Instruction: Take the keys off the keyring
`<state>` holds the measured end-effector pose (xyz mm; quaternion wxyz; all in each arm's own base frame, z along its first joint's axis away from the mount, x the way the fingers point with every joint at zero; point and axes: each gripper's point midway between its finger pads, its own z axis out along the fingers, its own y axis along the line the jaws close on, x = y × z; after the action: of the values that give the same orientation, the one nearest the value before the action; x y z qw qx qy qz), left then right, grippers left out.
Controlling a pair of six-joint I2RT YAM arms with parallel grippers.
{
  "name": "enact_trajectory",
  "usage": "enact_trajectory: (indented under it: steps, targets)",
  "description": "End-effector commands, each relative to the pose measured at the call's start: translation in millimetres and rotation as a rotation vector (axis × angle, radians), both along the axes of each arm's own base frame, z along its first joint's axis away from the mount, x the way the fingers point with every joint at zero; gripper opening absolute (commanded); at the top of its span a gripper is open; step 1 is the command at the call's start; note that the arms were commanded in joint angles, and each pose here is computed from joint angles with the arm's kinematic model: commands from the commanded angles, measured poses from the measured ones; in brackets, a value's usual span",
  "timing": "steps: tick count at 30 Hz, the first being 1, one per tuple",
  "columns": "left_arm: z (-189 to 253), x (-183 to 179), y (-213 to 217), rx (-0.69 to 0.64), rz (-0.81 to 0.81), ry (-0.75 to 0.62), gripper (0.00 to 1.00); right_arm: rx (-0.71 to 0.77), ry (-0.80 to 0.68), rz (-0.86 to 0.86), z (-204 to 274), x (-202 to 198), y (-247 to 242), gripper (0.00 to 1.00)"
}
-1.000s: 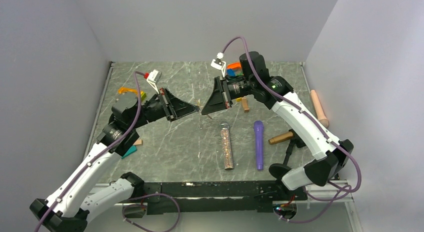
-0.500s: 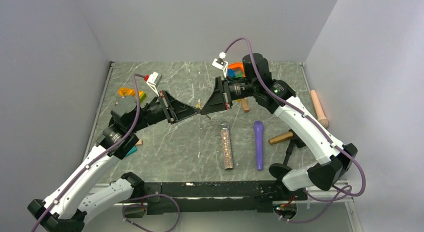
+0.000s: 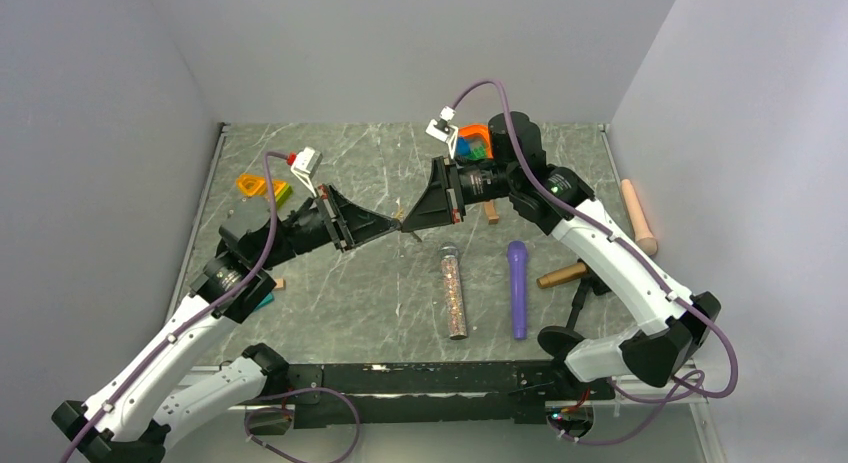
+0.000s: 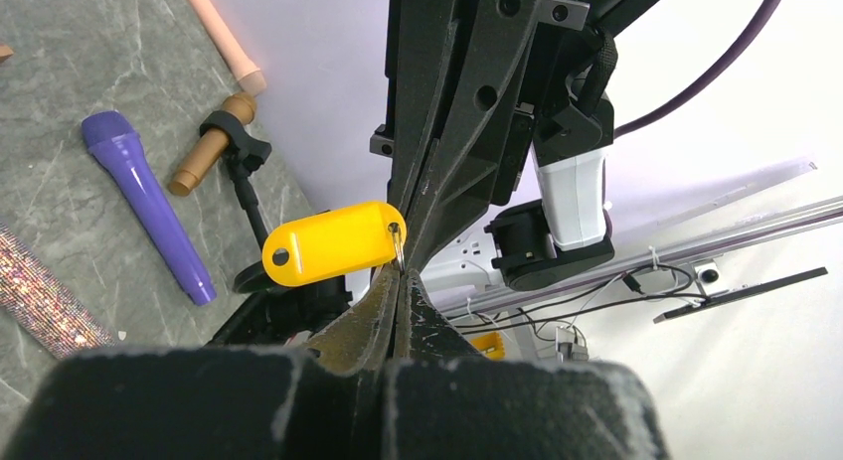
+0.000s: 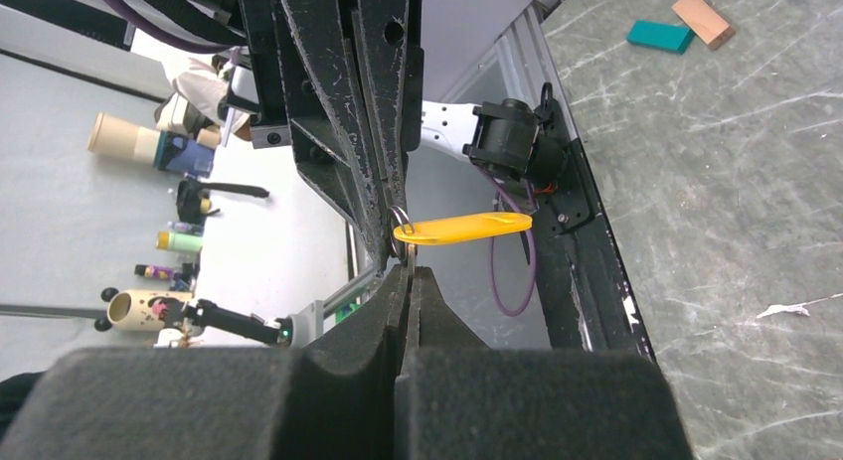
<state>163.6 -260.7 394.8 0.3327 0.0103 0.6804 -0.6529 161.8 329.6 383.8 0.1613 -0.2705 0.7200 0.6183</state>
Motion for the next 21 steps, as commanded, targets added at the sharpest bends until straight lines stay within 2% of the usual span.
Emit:
enact_trajectory:
  steps: [1,10,17,21]
  targets:
    - [-0.6,-3.8,-1.4,-0.007,-0.012,0.002,0.0,0.082,-0.091,-0.005,25.5,-4.6,-0.3,0.0]
    - [-0.5,0.6,-4.5,0.001,-0.011,-0.004,0.01,0.105,-0.095,0.015,30.9,-10.6,0.2,0.0]
    - [-0.4,2.2,-6.1,0.008,-0.013,-0.009,0.14,0.109,-0.101,0.02,34.5,-12.0,0.0,0.0]
    - [0.9,3.5,-5.6,0.008,-0.007,-0.013,0.16,0.105,-0.104,0.02,35.2,-11.8,0.0,0.0]
